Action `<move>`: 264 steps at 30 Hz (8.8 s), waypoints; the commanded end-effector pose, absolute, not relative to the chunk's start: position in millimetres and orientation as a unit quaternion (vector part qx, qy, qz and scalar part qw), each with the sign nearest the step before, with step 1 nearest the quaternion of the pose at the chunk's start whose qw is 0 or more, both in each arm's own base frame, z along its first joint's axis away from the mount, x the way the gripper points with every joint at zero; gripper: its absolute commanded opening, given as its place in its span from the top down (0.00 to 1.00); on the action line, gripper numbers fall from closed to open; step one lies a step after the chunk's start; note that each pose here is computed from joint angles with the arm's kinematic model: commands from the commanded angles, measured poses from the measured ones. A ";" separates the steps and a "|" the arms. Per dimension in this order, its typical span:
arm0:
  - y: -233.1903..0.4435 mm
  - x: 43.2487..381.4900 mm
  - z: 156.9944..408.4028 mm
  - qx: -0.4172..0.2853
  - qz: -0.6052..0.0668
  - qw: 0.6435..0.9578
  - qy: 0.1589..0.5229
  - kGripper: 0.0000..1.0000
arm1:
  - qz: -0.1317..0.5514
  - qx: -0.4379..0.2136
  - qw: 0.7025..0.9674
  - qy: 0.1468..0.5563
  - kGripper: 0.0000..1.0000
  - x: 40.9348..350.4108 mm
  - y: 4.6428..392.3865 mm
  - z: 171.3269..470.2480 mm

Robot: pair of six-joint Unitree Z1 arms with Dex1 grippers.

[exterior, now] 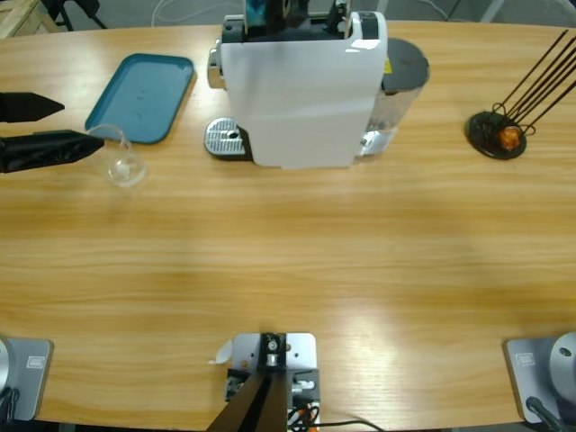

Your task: Pour coffee

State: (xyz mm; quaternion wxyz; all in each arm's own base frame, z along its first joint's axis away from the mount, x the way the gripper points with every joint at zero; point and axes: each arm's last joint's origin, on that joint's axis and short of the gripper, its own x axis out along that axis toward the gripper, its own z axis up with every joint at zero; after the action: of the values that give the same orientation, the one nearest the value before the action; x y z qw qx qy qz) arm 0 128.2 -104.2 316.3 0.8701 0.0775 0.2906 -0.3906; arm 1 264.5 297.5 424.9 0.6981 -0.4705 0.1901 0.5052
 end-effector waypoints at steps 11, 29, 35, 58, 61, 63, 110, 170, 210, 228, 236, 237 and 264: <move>-99.9 124.9 288.8 0.090 -0.383 0.867 0.306 0.00 | 0.499 -0.489 0.675 0.235 1.00 310.6 326.0 378.8; -93.8 118.8 285.5 0.091 -0.371 0.878 0.289 0.00 | 0.478 -0.514 0.663 0.260 1.00 322.4 327.9 369.0; -92.2 116.9 284.5 0.091 -0.369 0.879 0.288 0.00 | 0.481 -0.514 0.657 0.268 1.00 327.5 334.4 360.0; -91.7 116.4 284.0 0.090 -0.368 0.881 0.285 0.00 | 0.486 -0.513 0.649 0.282 0.46 306.5 344.0 367.7; -90.6 115.0 285.2 0.089 -0.368 0.882 0.281 0.00 | 0.483 -0.500 0.674 0.251 0.42 277.3 345.2 405.1; -89.0 112.8 283.6 0.089 -0.367 0.882 0.282 0.00 | 0.484 -0.482 0.690 0.238 0.33 259.8 346.1 422.2; -92.4 118.1 283.1 0.086 -0.363 0.883 0.284 0.00 | 0.189 -0.286 0.924 0.172 1.00 208.3 228.6 438.2; -91.6 116.5 267.6 0.094 -0.363 0.876 0.302 0.00 | 0.170 -0.393 0.874 0.229 1.00 239.4 382.7 304.1; -94.7 118.9 261.8 0.098 -0.365 0.870 0.316 0.00 | 0.167 -0.367 0.867 0.293 1.00 240.0 395.1 226.9; -95.4 117.6 261.5 0.098 -0.371 0.867 0.317 0.00 | 0.172 -0.353 0.865 0.312 1.00 224.3 385.4 184.5; -95.3 117.3 261.7 0.098 -0.372 0.867 0.316 0.00 | 0.174 -0.349 0.866 0.314 1.00 218.2 383.6 181.2; -95.1 117.1 261.8 0.097 -0.372 0.868 0.316 0.00 | 0.174 -0.347 0.867 0.312 1.00 217.9 382.9 184.2; -91.4 112.6 261.4 0.097 -0.368 0.870 0.313 0.00 | 0.375 -0.243 0.818 0.362 0.07 170.6 296.2 374.2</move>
State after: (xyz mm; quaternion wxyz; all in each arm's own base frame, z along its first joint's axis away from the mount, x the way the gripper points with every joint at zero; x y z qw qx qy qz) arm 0 117.1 -93.6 272.5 0.8768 0.0894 0.2991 -0.3657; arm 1 183.7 327.7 357.8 0.8193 -0.2548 0.3653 0.3611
